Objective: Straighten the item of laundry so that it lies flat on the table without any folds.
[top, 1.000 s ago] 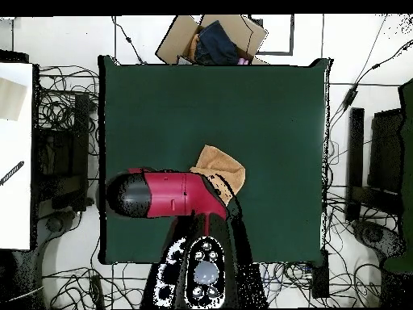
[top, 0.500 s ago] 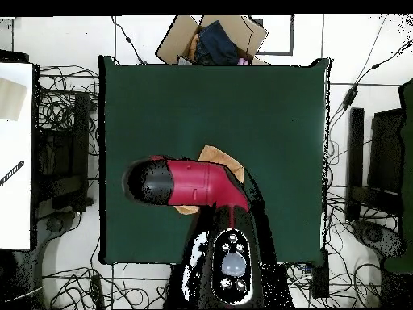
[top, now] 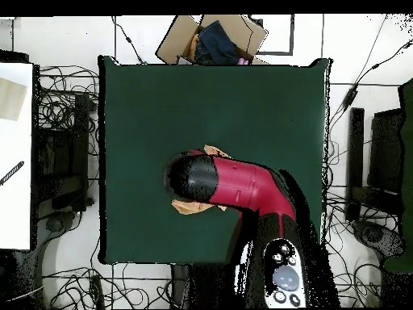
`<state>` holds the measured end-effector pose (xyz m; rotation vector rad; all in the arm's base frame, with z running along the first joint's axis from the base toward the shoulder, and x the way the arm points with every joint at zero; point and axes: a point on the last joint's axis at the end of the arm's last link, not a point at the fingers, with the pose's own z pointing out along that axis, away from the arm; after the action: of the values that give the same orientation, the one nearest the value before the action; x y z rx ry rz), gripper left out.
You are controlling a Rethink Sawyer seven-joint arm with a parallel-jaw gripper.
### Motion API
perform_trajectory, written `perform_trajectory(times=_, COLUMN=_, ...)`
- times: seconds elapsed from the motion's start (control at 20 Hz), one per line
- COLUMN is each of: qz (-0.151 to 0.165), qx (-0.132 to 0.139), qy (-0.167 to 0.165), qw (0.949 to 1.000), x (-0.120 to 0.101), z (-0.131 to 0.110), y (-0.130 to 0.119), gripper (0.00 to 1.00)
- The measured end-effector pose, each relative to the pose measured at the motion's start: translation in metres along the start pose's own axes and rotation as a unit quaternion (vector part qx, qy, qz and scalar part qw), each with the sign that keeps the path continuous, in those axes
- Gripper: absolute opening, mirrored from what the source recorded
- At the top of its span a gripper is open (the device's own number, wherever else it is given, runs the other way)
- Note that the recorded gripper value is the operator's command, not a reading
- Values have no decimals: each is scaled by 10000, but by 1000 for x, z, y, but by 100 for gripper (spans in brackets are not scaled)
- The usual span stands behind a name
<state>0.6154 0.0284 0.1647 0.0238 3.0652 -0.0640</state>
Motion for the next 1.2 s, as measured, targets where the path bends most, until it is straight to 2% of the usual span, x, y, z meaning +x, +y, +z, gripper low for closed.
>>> perform_trajectory(times=0.35, qz=247, qx=4, qy=-1, qw=9997, x=-2, z=1, y=-30, gripper=100)
perform_trajectory(times=0.55, qz=268, qx=17, qy=6, qw=9996, x=-2, z=2, y=-35, gripper=100)
perform_trajectory(times=0.85, qz=5, qx=125, qy=44, qw=9999, x=5, z=6, y=-28, gripper=100)
perform_trajectory(times=1.2, qz=-426, qx=228, qy=35, qw=9988, x=13, z=19, y=-3, gripper=100)
